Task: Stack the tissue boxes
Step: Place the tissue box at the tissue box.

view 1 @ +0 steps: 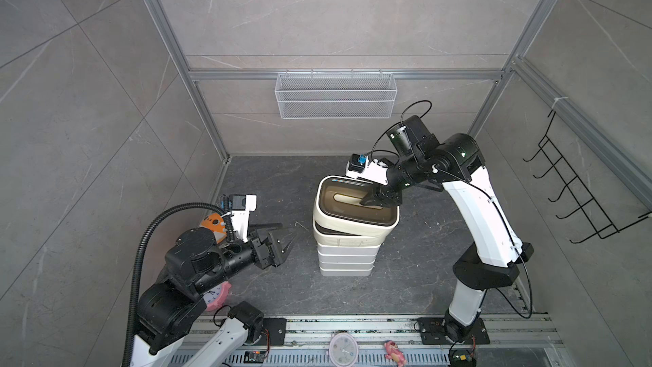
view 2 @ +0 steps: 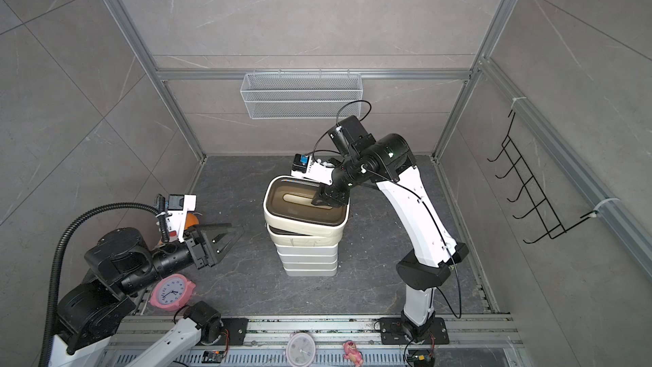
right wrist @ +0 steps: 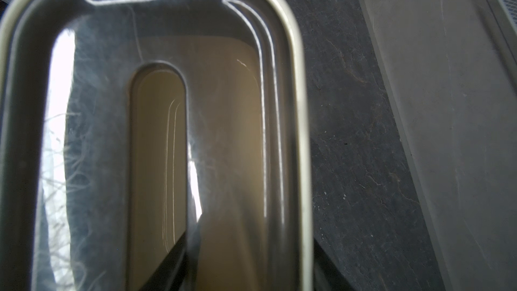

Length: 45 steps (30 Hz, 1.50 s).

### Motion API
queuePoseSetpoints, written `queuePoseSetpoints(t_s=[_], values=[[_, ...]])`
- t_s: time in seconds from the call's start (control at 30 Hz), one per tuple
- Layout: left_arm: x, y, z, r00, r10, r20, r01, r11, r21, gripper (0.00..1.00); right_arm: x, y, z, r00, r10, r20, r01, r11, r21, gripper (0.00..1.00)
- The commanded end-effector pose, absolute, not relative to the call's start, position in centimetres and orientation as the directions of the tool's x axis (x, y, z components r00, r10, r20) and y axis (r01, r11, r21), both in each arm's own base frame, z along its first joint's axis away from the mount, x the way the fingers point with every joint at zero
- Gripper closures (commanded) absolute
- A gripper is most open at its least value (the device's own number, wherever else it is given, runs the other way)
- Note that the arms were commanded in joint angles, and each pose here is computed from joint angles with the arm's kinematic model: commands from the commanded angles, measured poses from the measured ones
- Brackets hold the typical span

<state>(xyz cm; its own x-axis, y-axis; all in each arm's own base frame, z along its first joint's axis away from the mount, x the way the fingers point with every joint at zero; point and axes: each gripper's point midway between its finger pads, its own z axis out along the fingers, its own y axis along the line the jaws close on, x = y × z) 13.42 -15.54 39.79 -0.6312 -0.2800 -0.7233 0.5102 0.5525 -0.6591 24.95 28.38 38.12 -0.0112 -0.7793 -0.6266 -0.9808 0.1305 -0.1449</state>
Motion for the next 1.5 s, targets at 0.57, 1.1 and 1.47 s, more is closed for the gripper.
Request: queuePoseSetpoints(t_s=[0.57,1.1,1.47], values=[[13.4,-16.2,40.7,-0.619,-0.288,-0.731,0.547,0.509,-0.664,0.00,25.4,30.2,36.6,0.028,-0.806,-0.592,-0.981,0.093,-0.173,0.55],[13.7,-16.7,39.8,-0.637,-0.288,-0.716,0.540,0.496,-0.680,0.00,25.9,30.6,35.6,0.017,-0.827,-0.563,-0.978,0.102,-0.180,0.49],[13.7,-16.7,39.7,-0.638,-0.289,-0.714,0.540,0.494,-0.682,0.00,26.0,30.9,35.4,0.014,-0.831,-0.557,-0.978,0.106,-0.182,0.46]])
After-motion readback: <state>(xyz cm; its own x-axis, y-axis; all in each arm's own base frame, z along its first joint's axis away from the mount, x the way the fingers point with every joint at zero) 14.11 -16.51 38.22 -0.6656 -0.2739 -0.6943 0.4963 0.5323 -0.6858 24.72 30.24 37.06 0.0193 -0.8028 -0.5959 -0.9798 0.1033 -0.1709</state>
